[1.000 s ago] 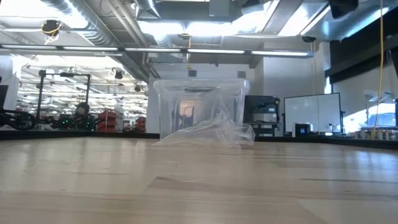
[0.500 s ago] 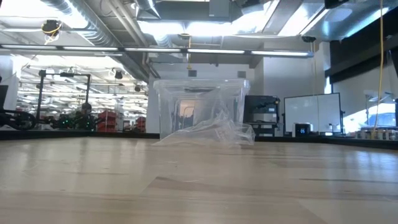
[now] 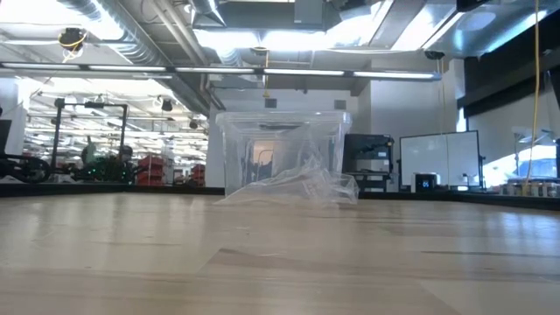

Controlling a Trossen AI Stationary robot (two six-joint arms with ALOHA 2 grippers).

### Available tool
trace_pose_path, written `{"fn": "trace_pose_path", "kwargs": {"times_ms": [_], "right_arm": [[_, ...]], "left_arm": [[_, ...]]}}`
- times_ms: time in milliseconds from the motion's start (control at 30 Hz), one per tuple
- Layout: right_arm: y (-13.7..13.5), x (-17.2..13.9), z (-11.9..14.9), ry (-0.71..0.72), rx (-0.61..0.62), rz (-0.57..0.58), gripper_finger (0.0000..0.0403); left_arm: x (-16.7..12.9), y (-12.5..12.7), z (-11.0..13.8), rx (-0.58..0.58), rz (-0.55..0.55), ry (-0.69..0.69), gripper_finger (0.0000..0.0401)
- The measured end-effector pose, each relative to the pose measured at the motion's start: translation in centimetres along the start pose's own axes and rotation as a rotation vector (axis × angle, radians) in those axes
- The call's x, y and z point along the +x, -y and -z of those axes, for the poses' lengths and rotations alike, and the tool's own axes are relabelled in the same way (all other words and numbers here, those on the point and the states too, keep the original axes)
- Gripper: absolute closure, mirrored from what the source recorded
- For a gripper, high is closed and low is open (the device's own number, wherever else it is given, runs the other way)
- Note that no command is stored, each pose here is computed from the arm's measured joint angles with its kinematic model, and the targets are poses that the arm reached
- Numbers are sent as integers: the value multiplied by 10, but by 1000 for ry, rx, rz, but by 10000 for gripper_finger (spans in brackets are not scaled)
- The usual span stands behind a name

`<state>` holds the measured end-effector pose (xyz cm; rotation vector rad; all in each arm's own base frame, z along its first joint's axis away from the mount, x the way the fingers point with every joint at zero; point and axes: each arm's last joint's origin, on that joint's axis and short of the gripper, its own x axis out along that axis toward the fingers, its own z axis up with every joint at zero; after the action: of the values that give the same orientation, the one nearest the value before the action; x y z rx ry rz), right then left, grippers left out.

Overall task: Roll bandage
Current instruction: Roll the red bandage

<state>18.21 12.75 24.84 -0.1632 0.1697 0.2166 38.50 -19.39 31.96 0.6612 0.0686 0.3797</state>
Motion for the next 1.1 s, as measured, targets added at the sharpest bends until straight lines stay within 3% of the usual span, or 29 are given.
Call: {"fn": "trace_pose_path", "kwargs": {"times_ms": [400,567,1100], "right_arm": [[-19,-8,-1,3,99,-138,393],[-26,-13,-4,38,119,-131,392],[-26,-13,-8,72,192,-135,381]], "left_arm": [[11,0,18,19,26,-104,388],[13,2,20,-47,37,-104,388],[19,41,44,-153,80,-148,388]]}}
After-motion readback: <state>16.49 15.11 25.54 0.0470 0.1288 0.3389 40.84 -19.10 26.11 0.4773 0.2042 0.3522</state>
